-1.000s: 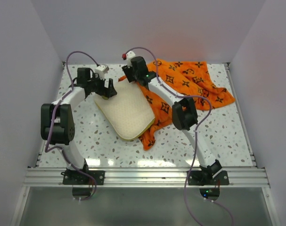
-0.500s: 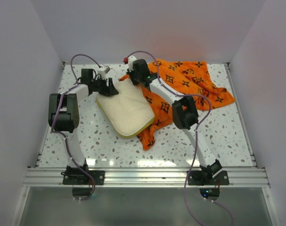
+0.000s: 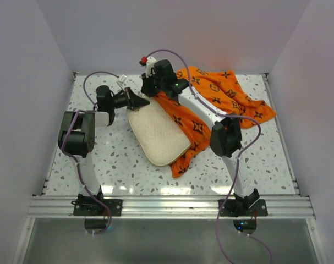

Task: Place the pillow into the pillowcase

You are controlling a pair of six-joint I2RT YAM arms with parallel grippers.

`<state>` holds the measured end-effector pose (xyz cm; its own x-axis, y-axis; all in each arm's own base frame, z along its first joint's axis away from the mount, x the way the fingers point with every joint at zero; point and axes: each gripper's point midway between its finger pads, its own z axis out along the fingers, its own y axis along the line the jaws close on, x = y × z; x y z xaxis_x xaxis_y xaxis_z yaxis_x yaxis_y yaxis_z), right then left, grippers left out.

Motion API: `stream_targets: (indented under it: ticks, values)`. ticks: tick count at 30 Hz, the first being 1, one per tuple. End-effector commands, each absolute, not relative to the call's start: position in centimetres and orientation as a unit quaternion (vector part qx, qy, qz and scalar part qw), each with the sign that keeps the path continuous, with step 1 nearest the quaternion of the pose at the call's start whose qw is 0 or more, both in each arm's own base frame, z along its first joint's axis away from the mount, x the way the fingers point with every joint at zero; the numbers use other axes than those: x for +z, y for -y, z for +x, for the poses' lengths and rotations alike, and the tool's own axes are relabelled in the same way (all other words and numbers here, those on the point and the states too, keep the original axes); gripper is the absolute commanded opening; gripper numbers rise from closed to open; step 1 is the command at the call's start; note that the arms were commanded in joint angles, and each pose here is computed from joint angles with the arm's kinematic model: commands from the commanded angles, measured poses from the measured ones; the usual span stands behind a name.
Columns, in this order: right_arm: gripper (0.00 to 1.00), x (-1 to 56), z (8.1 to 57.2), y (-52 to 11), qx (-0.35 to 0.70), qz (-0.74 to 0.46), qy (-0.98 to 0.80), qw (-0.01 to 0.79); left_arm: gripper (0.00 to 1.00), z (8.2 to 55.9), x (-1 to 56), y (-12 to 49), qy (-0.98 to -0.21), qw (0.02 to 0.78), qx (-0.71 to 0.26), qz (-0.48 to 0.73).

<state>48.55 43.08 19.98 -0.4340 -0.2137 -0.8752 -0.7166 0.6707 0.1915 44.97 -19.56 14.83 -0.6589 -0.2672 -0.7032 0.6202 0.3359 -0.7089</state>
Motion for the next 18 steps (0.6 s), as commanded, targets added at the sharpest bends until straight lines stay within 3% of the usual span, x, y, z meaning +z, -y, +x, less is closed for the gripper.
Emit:
stream_targets:
  ticks: [1,5,9,11,15,17,18]
  values:
    - [0.0,30.4,38.7,-48.8,0.431,-0.327,-0.722,0.432,0.0,41.7,25.9,21.5,-0.552,0.47,-0.662,0.191]
    - [0.0,33.1,34.8,-50.0,0.49,-0.295,-0.719,0.394,0.0,41.9,26.3,21.0,-0.545,0.467,-0.686,0.12]
    - [0.0,35.1,33.7,-49.6,0.515,-0.278,-0.698,0.412,0.0,43.5,24.2,18.8,-0.582,0.494,-0.644,0.045]
    - [0.0,33.6,33.7,-49.7,0.509,-0.28,-0.708,0.402,0.0,45.6,20.7,16.7,-0.63,0.502,-0.592,-0.019]
    - [0.0,24.5,30.9,-49.8,0.505,-0.305,-0.76,0.272,0.02,47.7,16.5,15.5,-0.687,0.487,-0.537,-0.058]
    - [0.03,21.7,30.6,-49.0,0.479,-0.339,-0.77,0.249,0.19,48.1,14.6,15.2,-0.716,0.47,-0.512,-0.07]
    - [0.12,21.9,30.5,-47.9,0.468,-0.342,-0.78,0.236,0.36,47.9,14.8,15.2,-0.72,0.469,-0.507,-0.061]
